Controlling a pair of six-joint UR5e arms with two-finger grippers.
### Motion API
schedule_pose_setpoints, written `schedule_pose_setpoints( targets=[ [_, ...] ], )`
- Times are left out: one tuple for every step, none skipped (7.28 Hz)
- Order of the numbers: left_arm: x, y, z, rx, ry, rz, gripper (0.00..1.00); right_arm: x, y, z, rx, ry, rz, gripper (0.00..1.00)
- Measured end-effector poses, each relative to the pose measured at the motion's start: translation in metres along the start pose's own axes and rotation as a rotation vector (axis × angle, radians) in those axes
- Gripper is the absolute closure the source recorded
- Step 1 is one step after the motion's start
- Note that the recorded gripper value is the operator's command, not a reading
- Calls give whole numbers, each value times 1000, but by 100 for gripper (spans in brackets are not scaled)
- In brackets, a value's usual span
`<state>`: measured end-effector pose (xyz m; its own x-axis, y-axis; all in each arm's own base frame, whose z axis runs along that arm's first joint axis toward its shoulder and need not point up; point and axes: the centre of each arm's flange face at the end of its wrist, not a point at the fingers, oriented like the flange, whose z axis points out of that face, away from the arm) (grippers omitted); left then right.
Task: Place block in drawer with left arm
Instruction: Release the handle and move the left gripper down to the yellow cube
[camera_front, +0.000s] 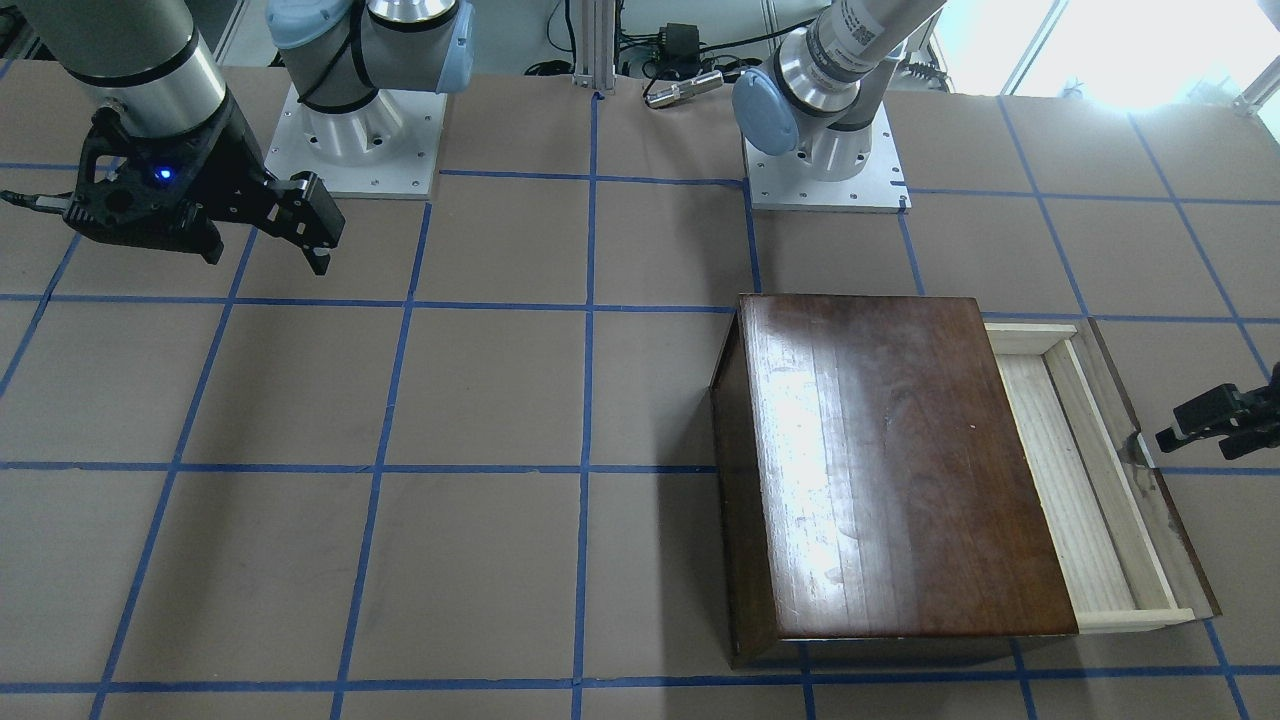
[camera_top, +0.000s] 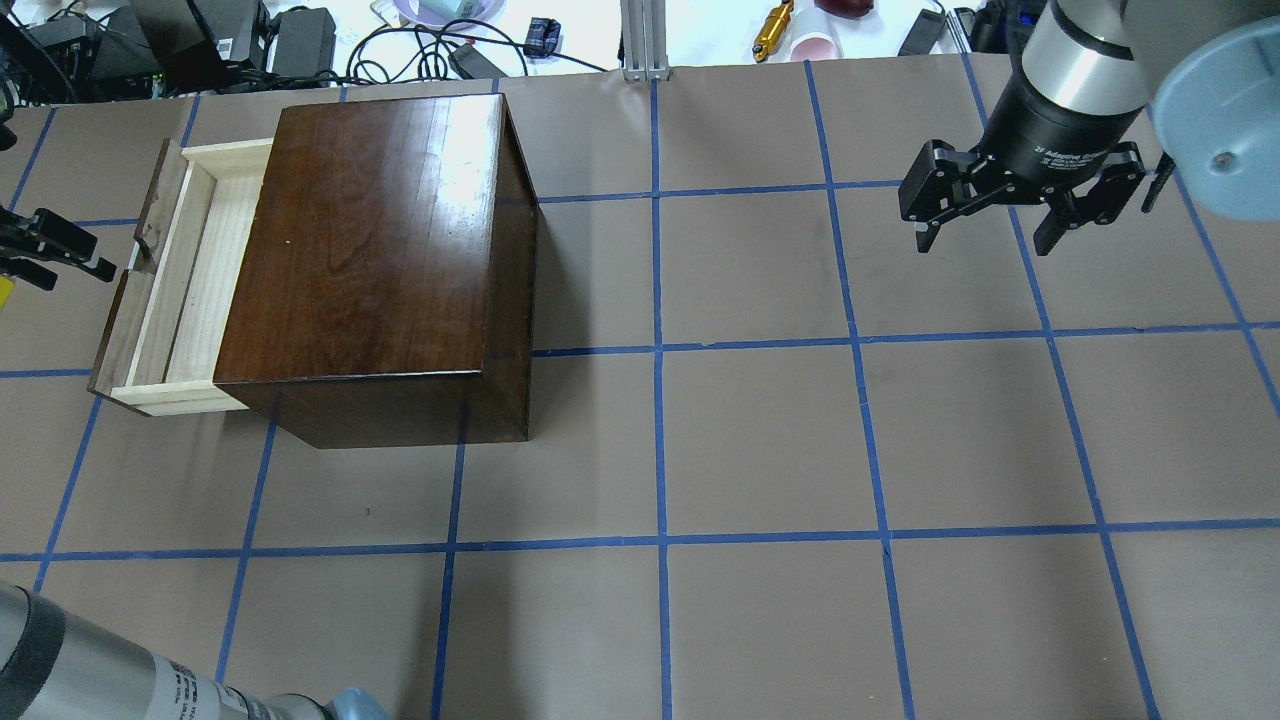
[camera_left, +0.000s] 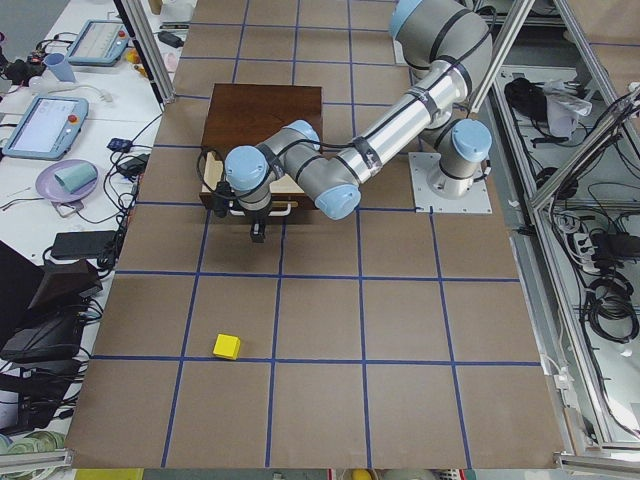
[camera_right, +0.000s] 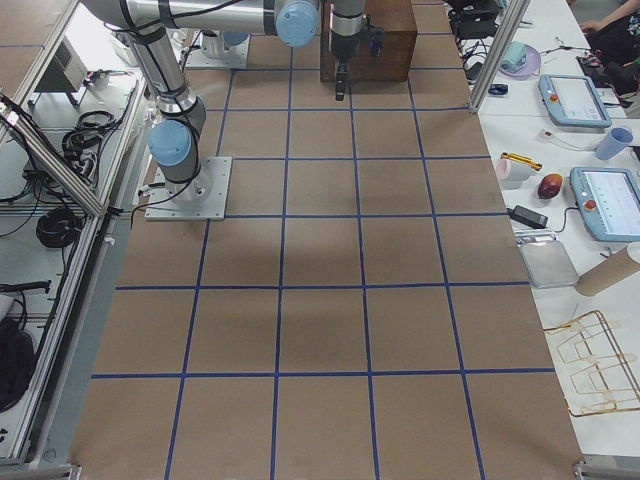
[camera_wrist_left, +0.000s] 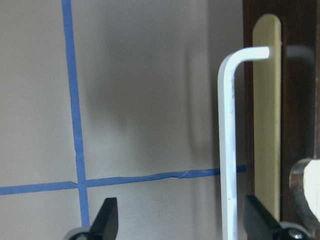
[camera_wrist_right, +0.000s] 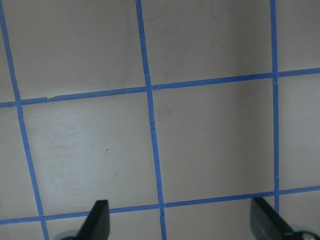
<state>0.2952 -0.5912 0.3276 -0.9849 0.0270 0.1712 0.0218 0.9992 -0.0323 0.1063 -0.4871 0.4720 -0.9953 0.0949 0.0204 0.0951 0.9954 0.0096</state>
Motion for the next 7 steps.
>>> schedule_pose_setpoints(
  targets=[
    [-3, -3, -3, 4, -5, 1, 0, 0, 0, 0, 0, 0, 0, 0],
    [-8, -9, -7, 7, -23, 3, 0, 0, 0, 0, 0, 0, 0, 0],
    [-16, -17, -15, 9, -54, 6, 0, 0, 0, 0, 0, 0, 0, 0],
    [-25, -27, -22, 13, -79, 10, 0, 0, 0, 0, 0, 0, 0, 0],
    [-36, -38, -24, 17, -102, 12, 0, 0, 0, 0, 0, 0, 0, 0],
    [-48, -47, -24, 16, -125, 13, 0, 0, 0, 0, 0, 0, 0, 0],
    [-63, -54, -22, 15, -142, 9, 0, 0, 0, 0, 0, 0, 0, 0]
  ],
)
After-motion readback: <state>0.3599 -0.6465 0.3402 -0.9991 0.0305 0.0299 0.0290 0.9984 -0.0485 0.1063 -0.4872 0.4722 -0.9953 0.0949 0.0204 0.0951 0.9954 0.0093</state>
